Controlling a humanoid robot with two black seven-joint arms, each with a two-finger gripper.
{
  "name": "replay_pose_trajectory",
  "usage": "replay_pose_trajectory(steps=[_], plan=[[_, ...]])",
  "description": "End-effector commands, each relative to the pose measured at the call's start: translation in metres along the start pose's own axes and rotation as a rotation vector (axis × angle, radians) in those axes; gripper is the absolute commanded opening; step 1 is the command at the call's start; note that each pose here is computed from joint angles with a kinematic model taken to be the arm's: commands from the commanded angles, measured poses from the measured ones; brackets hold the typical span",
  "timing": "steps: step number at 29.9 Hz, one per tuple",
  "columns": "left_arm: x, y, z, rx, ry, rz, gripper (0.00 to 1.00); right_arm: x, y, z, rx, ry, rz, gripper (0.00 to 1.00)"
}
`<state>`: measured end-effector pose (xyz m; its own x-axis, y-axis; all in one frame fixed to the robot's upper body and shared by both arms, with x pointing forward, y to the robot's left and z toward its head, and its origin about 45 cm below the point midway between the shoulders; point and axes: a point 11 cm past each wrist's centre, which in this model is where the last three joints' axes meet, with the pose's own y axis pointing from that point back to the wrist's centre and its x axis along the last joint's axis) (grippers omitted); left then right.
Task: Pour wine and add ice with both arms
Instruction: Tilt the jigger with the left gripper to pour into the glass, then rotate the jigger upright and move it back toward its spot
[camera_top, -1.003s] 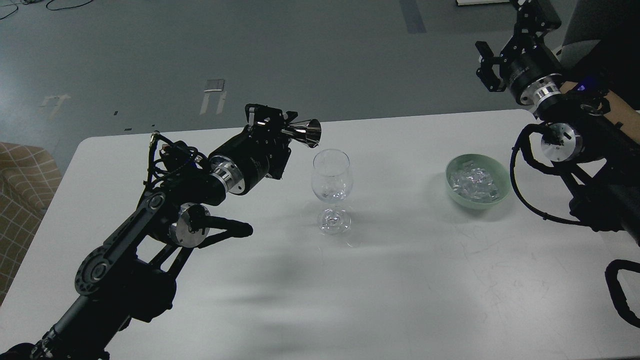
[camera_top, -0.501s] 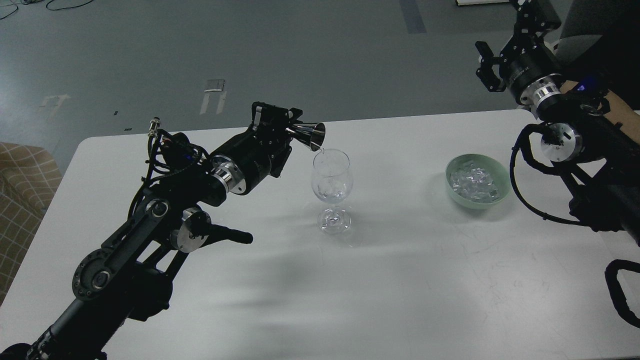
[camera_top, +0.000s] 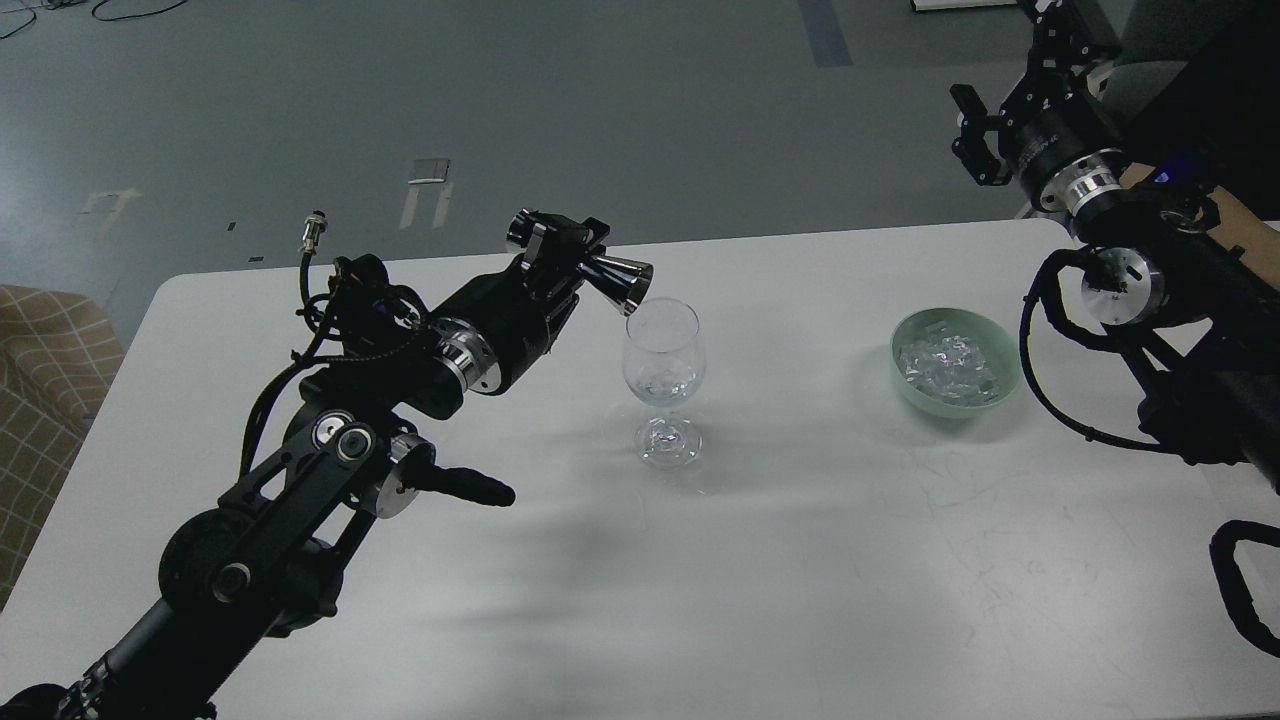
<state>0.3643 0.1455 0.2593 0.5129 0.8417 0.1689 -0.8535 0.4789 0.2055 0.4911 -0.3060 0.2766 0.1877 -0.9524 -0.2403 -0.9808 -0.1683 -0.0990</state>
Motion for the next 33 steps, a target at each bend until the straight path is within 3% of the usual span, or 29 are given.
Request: replay_pose_trajectory(steps=[1, 24, 33], plan=[[0.003, 0.001, -0.001, 0.003, -0.096, 0.013, 0.0, 0.0, 0.0, -0.001, 0.001, 0.0, -0.001, 1.0], [-0.018, 0.01, 0.027, -0.045, -0.368, -0.049, 0.0, 0.002, 0.0, -0.001, 0.0, 0.003, 0.003, 1.0], [-0.026, 0.009, 0.032, -0.05, -0.248, -0.09, 0.0, 0.002, 0.0, 0.0, -0.002, 0.004, 0.004, 1.0]])
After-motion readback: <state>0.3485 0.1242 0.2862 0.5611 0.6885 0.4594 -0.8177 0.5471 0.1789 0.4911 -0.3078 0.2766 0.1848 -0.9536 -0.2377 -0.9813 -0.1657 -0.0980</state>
